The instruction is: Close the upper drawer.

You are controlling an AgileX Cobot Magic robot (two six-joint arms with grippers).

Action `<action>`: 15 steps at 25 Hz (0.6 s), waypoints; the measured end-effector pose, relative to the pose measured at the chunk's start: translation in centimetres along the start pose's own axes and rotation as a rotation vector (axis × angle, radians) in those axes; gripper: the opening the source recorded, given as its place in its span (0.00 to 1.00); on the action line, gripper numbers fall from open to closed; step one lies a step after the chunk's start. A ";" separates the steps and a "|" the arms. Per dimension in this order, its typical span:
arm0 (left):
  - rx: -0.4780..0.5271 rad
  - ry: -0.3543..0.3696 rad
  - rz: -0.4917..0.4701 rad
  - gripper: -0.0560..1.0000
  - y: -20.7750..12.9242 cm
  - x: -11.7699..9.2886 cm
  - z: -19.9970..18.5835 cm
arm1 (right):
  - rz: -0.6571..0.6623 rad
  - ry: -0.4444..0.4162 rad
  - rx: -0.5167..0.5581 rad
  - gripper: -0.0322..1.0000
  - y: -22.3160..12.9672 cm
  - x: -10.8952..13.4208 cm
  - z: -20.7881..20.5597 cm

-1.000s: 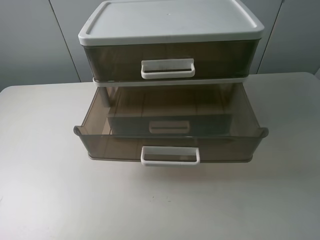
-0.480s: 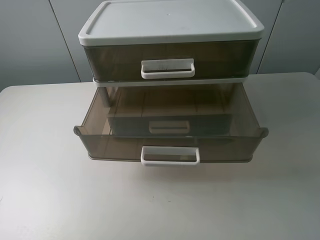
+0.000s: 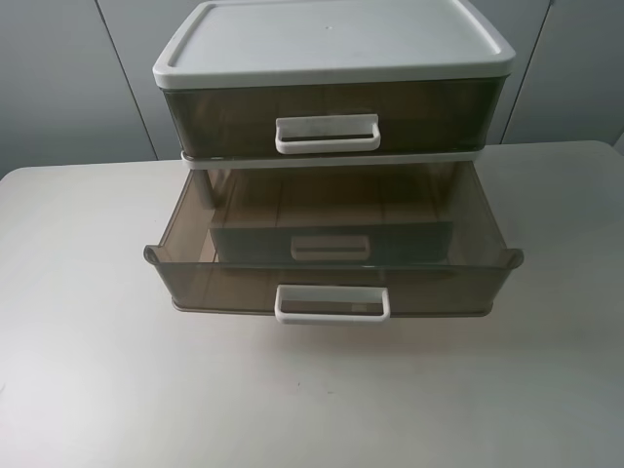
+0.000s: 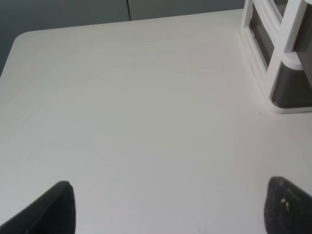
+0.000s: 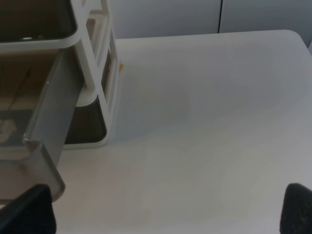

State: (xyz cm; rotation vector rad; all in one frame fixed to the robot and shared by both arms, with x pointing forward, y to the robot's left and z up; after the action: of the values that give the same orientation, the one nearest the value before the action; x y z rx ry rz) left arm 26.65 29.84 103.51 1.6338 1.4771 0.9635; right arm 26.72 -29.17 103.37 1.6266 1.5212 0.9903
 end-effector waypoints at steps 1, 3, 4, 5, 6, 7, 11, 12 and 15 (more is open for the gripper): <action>0.000 0.000 0.000 0.75 0.0 0.0 0.0 | -0.001 -0.002 0.000 0.71 0.0 0.0 0.0; 0.000 0.000 0.000 0.75 0.0 0.0 0.0 | -0.004 0.003 0.000 0.71 0.0 0.0 0.0; 0.000 0.000 0.000 0.75 0.0 0.0 0.0 | -0.004 0.003 0.000 0.71 0.0 0.0 0.0; 0.000 0.000 0.000 0.75 0.0 0.0 0.0 | -0.004 0.003 0.000 0.71 0.0 0.0 0.0; 0.000 0.000 0.000 0.75 0.0 0.0 0.0 | -0.004 0.003 0.000 0.71 0.0 0.0 0.0; 0.000 0.000 0.000 0.75 0.0 0.0 0.0 | -0.004 0.003 0.000 0.71 0.0 0.0 0.0; 0.000 0.000 0.000 0.75 0.0 0.0 0.0 | -0.003 0.003 0.001 0.71 0.0 0.0 0.0; 0.000 0.000 0.000 0.75 0.0 0.0 0.0 | -0.003 0.003 0.001 0.71 0.0 0.0 0.0; 0.000 0.000 0.000 0.75 0.0 0.0 0.0 | -0.003 0.003 0.001 0.71 0.0 0.0 0.0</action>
State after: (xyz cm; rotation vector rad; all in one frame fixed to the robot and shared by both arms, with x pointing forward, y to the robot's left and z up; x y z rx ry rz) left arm 26.65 29.84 103.51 1.6338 1.4771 0.9635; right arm 26.72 -29.17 103.35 1.6234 1.5265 0.9909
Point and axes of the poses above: a point on each arm's last joint axis where the gripper is mounted, z pointing out along that axis toward the gripper, x along the wrist's bending axis when the last joint is at zero, y = z × x, the point moved 4 cm from there along z, pointing out along that axis toward the gripper, and after that the axes turned 2 degrees about z, right-handed, at the moved point
